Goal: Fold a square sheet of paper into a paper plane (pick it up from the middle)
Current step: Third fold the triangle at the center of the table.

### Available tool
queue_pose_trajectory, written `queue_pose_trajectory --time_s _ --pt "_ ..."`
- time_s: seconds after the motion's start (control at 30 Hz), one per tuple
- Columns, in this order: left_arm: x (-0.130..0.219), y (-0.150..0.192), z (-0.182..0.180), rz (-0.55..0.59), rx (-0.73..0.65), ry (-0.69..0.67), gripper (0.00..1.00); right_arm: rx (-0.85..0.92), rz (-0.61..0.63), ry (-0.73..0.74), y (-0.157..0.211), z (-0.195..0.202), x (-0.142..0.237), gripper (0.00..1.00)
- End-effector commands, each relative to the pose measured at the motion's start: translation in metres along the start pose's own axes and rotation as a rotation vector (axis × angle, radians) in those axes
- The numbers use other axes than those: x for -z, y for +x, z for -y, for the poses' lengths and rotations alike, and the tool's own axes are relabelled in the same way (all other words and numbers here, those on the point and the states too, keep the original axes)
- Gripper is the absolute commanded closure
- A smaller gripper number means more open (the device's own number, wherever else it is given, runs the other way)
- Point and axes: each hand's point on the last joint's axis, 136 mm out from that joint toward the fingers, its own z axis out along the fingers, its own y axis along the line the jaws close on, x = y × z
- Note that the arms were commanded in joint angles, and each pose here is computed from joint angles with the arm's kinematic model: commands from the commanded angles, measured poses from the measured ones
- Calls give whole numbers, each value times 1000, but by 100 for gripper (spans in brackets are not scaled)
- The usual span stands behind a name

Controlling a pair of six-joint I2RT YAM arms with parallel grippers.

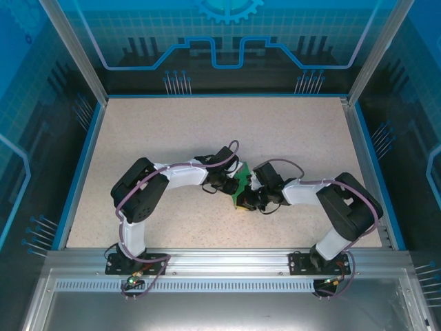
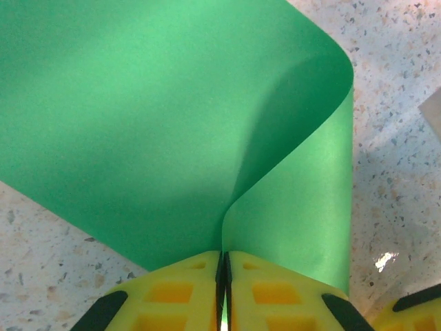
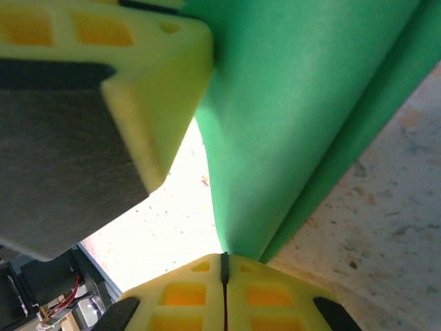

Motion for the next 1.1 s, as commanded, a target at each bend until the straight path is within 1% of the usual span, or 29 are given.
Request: queue_pose_trajectory --time_s 0.0,0.1,0.2,0.37,0.5,0.63,0.77,0.83,0.93,1.07 --pt "-16 31 -8 -101 12 -3 87 22 -3 -51 0 -17 2 94" --pt "-16 30 -7 -100 11 -3 87 5 -17 -73 -1 -18 -6 94" --pt "-16 30 -7 -102 11 -3 87 -10 -38 -56 2 -10 -13 94" --pt "-15 29 -7 -103 12 -2 87 -52 -69 53 17 24 -17 95" --pt "-15 30 -8 -104 8 -7 87 -77 -78 78 30 41 -16 95" --pt "-16 32 -8 -110 9 -8 87 -61 -64 23 23 26 -13 95" --pt "-16 32 -8 -112 13 -5 87 -9 4 -59 -3 -7 4 95" --pt "-16 32 -7 -111 12 -4 87 7 39 -80 -15 -16 11 95" --pt "-16 31 -7 -110 13 -2 87 4 77 -92 -29 -19 16 94" --pt "-17 31 -6 -114 10 0 87 -14 81 -77 -35 -10 11 94"
